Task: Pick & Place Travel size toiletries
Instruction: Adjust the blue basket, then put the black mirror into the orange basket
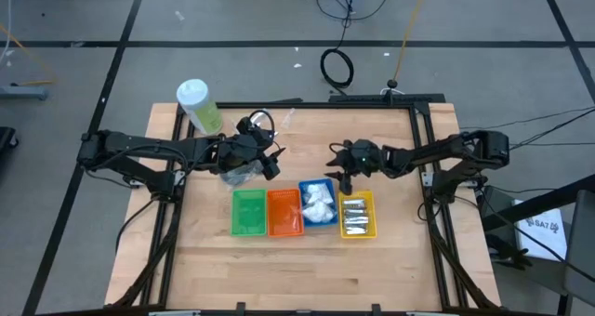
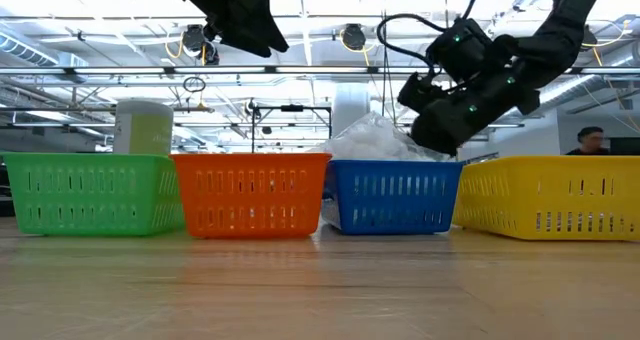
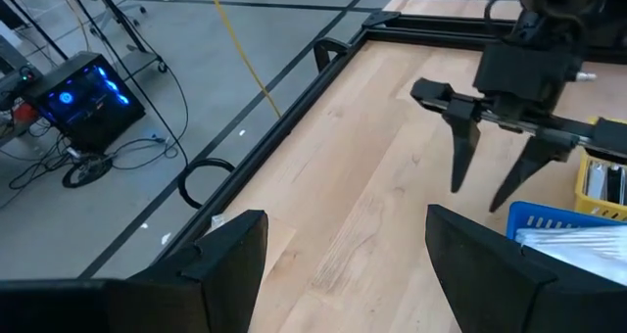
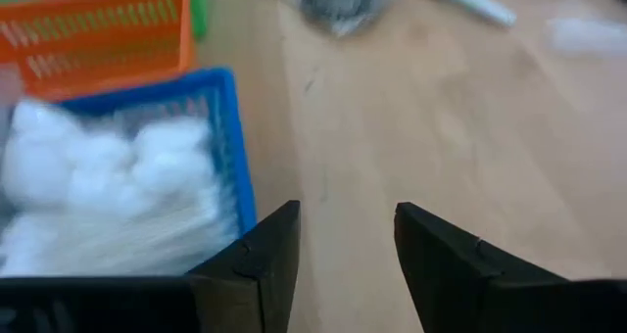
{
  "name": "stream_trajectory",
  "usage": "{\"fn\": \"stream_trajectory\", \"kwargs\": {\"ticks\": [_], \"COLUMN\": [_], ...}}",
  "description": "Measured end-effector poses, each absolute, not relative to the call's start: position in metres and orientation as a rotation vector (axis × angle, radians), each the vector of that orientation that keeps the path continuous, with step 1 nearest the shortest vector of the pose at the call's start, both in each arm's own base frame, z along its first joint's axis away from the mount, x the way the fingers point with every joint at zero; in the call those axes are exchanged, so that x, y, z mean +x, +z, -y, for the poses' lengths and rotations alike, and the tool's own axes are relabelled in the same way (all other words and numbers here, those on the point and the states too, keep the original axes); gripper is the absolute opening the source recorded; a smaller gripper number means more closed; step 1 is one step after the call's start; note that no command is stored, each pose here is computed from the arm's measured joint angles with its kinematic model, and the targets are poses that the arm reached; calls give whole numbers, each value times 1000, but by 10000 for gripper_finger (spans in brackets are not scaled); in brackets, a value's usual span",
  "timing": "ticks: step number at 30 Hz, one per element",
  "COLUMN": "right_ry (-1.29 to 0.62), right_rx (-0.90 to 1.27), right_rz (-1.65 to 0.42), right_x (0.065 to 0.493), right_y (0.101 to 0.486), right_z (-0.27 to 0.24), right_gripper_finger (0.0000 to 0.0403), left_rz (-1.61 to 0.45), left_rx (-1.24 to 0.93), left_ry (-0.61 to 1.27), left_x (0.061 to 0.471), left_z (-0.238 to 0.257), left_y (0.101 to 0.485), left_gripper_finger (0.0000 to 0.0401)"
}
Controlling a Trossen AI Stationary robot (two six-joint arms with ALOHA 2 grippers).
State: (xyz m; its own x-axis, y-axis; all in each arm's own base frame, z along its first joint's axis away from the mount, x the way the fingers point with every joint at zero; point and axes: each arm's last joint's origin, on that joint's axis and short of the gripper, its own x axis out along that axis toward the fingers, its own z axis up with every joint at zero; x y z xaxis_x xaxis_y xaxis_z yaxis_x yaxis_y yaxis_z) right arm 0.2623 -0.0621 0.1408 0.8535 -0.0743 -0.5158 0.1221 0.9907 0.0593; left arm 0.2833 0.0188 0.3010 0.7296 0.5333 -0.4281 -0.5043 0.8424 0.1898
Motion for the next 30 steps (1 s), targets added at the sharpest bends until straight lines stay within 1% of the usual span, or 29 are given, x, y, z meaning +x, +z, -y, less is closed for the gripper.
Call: {"fn": "stream_trajectory", "kwargs": {"ticks": [8, 12, 16, 20, 26, 30], "right_ry": [-13, 8, 11, -21, -41, -39], "right_rx": [112, 103, 66, 90, 93, 82], "right_rz": [-620, -599, -550, -441, -280, -221], "right_x": [260, 261, 260, 256, 244, 238], "right_y": [134, 139, 150, 171, 207, 220], "right_z": [49, 42, 42, 47, 48, 47], "right_gripper_finger": [155, 155, 155, 155, 155, 155], "left_rz": [-489, -509, -549, -643, -818, -849], "left_rx": [58, 55, 10, -59, -205, -322], "left_ry": [572, 573, 598, 649, 799, 896], "left_x": [283, 282, 279, 271, 251, 241], "left_z": [-19, -19, -20, -23, -30, -32], "left_y": [301, 299, 294, 285, 268, 247], "left_gripper_finger": [273, 273, 273, 273, 273, 273]}}
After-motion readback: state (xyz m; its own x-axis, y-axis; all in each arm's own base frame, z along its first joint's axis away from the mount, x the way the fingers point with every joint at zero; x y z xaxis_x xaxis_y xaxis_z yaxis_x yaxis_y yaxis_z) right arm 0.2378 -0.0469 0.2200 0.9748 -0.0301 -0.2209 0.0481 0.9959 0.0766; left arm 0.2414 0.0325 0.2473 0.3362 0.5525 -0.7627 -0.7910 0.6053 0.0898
